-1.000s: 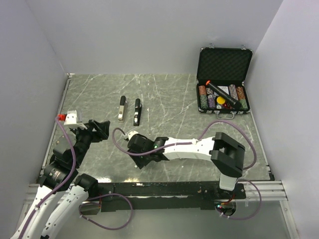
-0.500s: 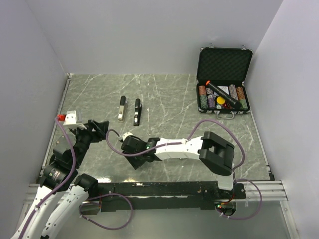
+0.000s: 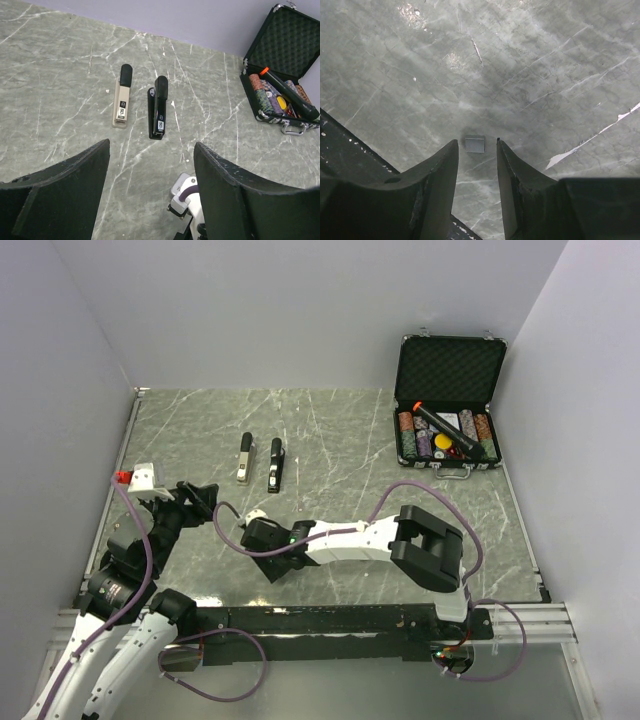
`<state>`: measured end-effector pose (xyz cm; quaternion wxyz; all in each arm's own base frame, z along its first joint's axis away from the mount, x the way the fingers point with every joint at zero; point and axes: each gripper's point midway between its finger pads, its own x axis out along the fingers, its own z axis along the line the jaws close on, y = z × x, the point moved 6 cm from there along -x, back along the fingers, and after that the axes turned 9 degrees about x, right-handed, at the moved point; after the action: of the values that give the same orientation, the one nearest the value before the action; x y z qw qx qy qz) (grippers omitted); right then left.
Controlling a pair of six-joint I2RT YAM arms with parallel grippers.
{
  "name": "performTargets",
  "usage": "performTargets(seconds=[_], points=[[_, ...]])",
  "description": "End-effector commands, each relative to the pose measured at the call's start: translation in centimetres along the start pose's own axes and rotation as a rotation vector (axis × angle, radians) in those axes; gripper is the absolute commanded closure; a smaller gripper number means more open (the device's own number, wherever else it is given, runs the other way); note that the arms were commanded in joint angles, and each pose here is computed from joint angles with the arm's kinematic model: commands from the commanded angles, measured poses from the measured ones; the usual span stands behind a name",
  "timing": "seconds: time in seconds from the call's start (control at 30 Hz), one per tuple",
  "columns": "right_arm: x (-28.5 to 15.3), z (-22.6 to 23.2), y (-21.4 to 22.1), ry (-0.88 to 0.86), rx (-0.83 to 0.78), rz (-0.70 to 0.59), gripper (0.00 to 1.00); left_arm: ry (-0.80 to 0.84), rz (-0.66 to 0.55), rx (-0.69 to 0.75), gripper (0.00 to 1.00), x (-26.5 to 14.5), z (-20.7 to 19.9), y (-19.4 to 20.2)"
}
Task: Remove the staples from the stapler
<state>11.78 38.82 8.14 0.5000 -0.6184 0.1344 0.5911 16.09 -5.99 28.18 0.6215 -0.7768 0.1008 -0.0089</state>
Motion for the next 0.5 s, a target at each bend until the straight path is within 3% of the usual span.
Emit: performTargets(seconds=[0.0,0.47], points=[[0.38,0.83,-0.1,0.017,-0.001,-0.008,0.57,0.013,-0.035,-0.025,0.27,-0.13,-0.26,-0.73],[0.79,0.81,0.69,0.077,-0.013,-0.004,0.59,0.012,-0.036,-0.026,0.27,-0.16,-0.24,-0.73]])
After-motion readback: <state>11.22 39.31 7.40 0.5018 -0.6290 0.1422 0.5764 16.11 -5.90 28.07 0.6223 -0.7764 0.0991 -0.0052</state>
